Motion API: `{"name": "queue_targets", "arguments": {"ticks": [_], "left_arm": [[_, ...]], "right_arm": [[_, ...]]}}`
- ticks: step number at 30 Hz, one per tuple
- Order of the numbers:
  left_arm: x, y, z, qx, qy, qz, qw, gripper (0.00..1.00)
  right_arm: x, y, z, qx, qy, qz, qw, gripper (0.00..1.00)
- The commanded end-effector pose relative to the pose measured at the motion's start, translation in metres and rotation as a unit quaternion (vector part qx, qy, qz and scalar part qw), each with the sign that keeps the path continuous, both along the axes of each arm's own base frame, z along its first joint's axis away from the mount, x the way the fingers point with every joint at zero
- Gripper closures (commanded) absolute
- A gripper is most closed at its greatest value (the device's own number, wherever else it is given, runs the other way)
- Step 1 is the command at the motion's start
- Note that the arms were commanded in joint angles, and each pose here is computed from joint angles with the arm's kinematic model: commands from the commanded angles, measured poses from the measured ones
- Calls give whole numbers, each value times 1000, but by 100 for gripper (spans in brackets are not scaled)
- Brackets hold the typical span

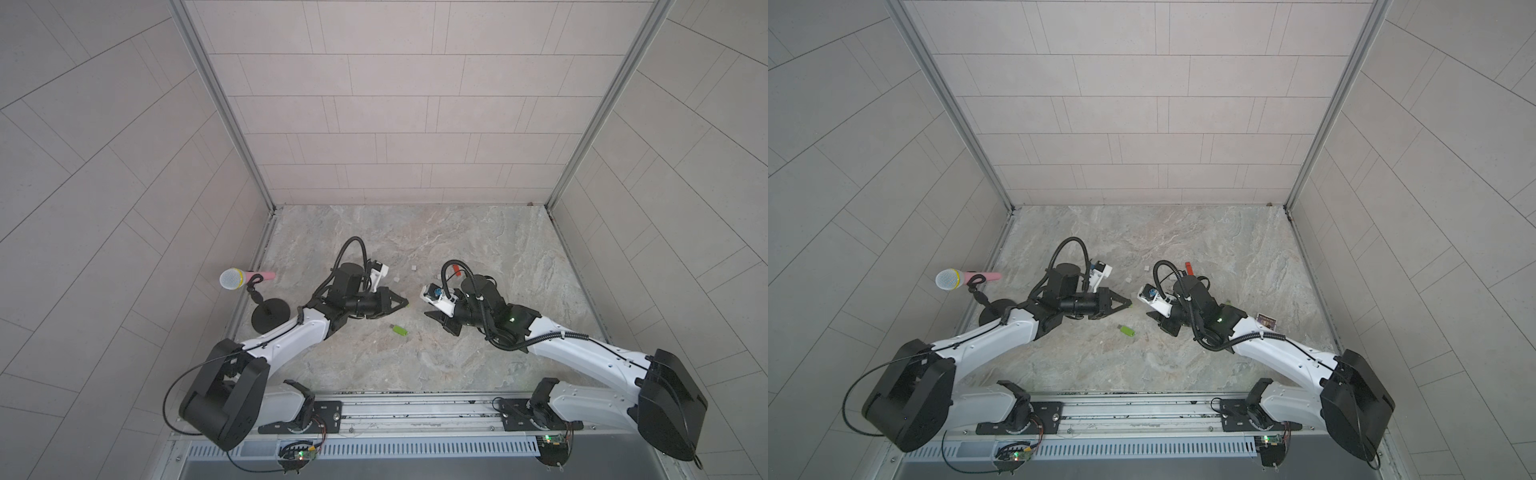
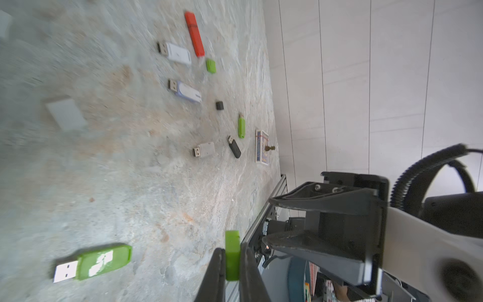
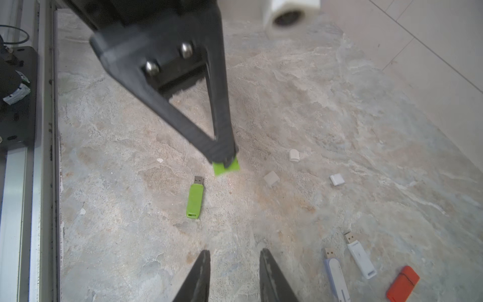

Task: Close the usb drive cover
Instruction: Pick up the cover from the center of the board, then move the USB drive to the center of the board.

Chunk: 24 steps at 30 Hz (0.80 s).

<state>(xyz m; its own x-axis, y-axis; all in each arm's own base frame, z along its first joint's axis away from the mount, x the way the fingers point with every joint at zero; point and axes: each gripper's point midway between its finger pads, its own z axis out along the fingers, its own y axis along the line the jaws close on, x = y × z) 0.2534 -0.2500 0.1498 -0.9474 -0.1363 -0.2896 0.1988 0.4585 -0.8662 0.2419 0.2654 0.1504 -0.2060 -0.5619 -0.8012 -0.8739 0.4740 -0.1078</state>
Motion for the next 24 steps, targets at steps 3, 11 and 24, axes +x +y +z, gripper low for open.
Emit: {"name": "queue_targets", "arguments": {"ticks": [3, 11, 24], "left_arm": [[5, 38, -5, 16, 14, 42, 999, 90], [13, 97, -8, 54, 38, 150, 986, 91], [3, 144, -15, 163, 38, 210, 963, 92]], "right_arm": [[-3, 4, -21, -23, 117, -35, 992, 66], [-7, 32, -53, -92, 184, -40, 978, 65], [-6, 57, -99, -239, 250, -88, 934, 62]]}}
